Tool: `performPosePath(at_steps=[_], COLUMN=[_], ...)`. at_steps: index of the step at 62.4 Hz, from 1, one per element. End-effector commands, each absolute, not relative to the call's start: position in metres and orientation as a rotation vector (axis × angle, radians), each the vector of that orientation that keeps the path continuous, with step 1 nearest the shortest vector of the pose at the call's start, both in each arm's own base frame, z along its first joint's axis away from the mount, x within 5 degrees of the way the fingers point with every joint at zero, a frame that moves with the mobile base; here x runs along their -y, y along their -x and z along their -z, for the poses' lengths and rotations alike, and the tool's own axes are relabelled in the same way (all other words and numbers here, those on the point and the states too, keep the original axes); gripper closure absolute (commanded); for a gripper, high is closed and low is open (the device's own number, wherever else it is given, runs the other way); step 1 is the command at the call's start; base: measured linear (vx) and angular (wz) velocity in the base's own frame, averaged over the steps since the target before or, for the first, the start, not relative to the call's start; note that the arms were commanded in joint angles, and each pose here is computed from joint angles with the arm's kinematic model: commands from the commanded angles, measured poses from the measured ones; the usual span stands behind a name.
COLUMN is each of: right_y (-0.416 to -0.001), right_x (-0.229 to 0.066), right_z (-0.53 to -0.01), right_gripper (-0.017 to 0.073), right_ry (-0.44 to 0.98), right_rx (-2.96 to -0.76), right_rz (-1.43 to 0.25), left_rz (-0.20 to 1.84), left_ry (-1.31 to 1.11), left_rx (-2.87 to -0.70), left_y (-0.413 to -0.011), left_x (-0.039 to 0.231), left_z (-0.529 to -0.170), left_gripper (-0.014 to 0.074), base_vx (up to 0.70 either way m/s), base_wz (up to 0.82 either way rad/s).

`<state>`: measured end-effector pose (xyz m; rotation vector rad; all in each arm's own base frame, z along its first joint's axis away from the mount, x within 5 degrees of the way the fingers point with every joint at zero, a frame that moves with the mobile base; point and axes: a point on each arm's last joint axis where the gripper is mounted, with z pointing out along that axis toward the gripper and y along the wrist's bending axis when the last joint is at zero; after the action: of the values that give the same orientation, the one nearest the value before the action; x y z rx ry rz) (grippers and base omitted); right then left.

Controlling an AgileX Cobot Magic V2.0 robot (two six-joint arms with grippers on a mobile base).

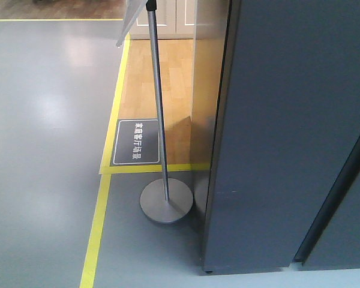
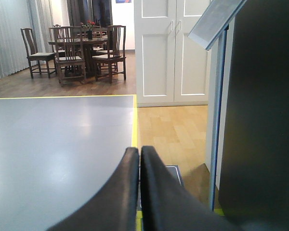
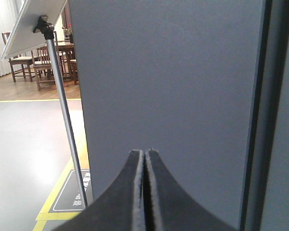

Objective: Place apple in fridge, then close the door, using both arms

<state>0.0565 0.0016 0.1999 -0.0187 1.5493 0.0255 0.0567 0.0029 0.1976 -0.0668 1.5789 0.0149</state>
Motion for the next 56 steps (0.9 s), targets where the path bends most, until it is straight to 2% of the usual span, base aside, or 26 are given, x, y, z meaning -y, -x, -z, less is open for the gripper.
performPosePath(at_steps=[1,56], right_y=[-0.0556,-0.0557], right_x=[-0.0015,-0.0014], right_z=[-0.2027,-0.2026], right_gripper=[0.0563,0.0563], right_ry=[0.026,0.039], right_rx=[-1.475,-1.475], right_rz=[-0.014,0.002], left_rz=[-0.006,-0.006], left_ry=[0.071,0.071], left_rx=[-1.503,-1.503], left_y=[-0.0562,-0.0562], left_x=[-0.0028,-0.0028], left_z=[-0.1986,-0.1986], left_gripper=[0.06,0.06], base_vx=[0.0,0.0], base_wz=[0.0,0.0])
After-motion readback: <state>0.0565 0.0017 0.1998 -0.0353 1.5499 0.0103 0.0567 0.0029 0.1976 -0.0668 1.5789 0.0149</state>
